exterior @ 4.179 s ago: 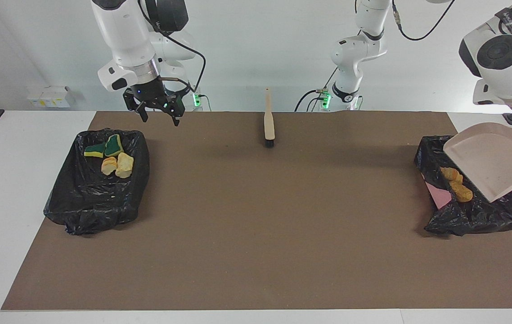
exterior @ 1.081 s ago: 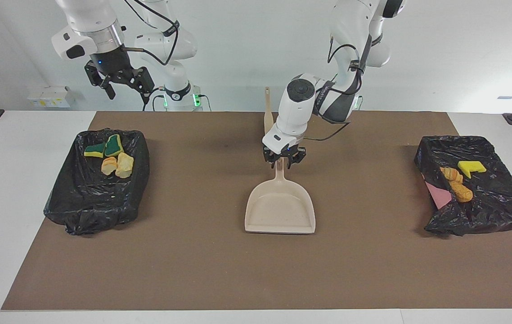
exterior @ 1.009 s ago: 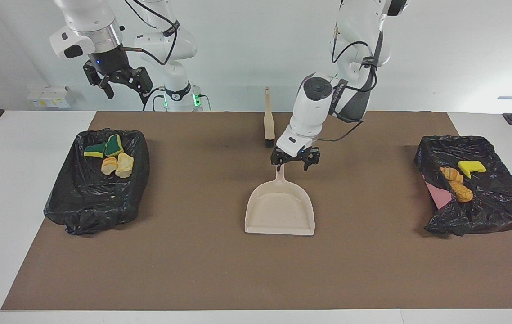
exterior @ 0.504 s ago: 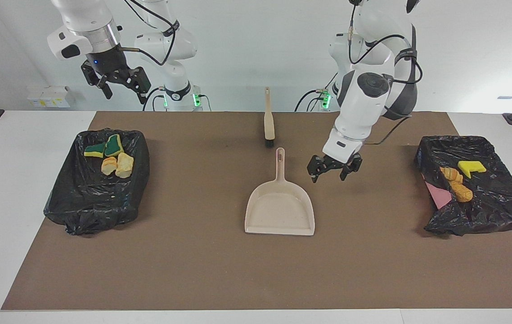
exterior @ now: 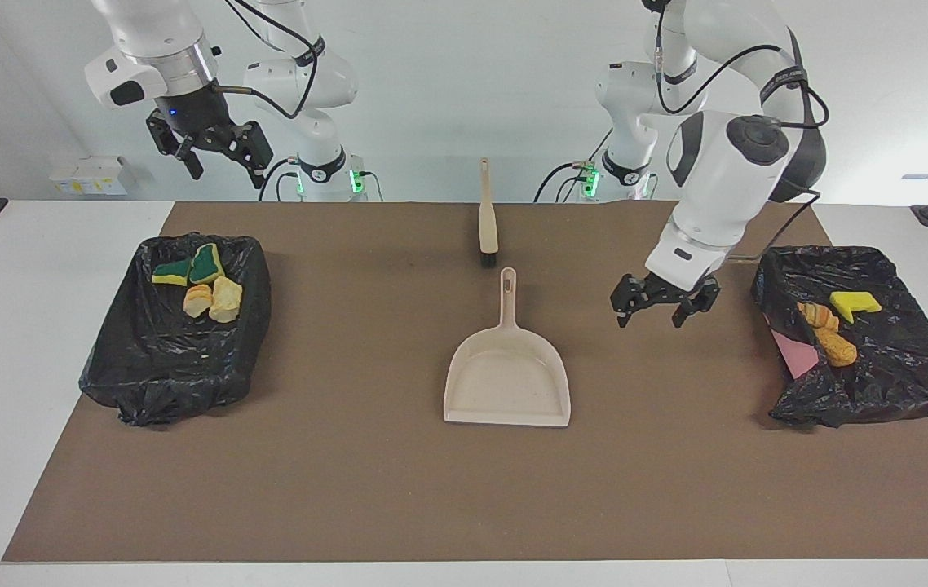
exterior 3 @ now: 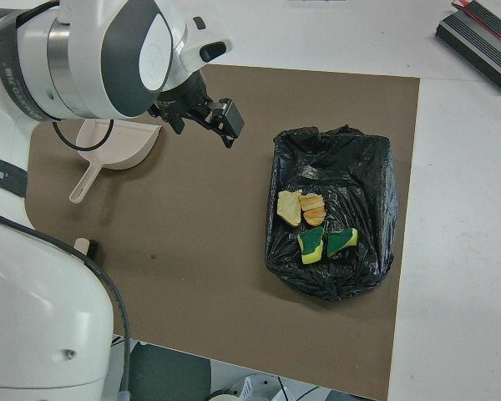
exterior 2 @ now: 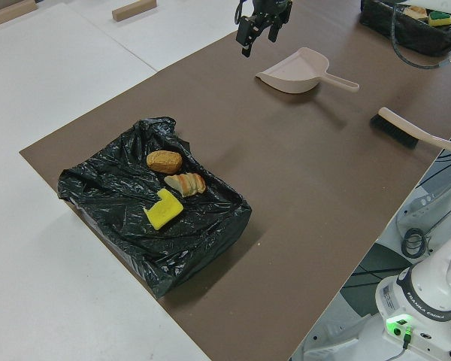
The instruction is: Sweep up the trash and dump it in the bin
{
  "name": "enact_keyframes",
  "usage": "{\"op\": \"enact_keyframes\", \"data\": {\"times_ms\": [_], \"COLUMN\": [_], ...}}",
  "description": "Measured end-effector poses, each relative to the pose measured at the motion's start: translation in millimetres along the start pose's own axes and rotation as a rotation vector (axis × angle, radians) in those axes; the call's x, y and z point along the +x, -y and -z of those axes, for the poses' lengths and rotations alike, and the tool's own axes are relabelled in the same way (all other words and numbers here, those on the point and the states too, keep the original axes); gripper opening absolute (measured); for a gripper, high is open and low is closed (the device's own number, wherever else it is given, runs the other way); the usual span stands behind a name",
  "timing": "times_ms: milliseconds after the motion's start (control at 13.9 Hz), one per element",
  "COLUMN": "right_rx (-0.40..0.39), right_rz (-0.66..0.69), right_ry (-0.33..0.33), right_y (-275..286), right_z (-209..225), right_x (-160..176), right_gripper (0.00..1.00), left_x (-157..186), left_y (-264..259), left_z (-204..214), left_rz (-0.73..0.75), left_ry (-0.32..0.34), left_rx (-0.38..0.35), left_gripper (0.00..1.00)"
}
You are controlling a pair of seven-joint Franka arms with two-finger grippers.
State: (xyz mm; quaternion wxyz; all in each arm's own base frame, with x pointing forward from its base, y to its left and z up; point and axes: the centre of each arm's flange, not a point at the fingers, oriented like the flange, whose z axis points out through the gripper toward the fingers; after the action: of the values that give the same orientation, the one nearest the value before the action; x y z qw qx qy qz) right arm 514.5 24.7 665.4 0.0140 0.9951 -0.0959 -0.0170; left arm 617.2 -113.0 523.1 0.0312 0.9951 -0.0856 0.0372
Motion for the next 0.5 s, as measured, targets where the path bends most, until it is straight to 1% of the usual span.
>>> {"op": "enact_keyframes", "data": {"times_ms": [216,360,504], "right_rx": [0.0,0.0,0.0], "right_rz": [0.0,0.0,0.0], "right_ry": [0.0,0.0,0.0], "right_y": [0,0,0], "right_z": [0,0,0], "right_x": [0,0,0], "right_gripper": [1.0,1.0,1.0], "left_x": [-8,-16,-22], "left_y": [30,40,44], "left_z": [21,35,57], "left_rz": [-0.027,-0.021,-0.013], "left_ry": [0.011,0.041,0.02], "left_rx": [0.005,0.005,0.009], "left_gripper": [1.0,1.0,1.0]}}
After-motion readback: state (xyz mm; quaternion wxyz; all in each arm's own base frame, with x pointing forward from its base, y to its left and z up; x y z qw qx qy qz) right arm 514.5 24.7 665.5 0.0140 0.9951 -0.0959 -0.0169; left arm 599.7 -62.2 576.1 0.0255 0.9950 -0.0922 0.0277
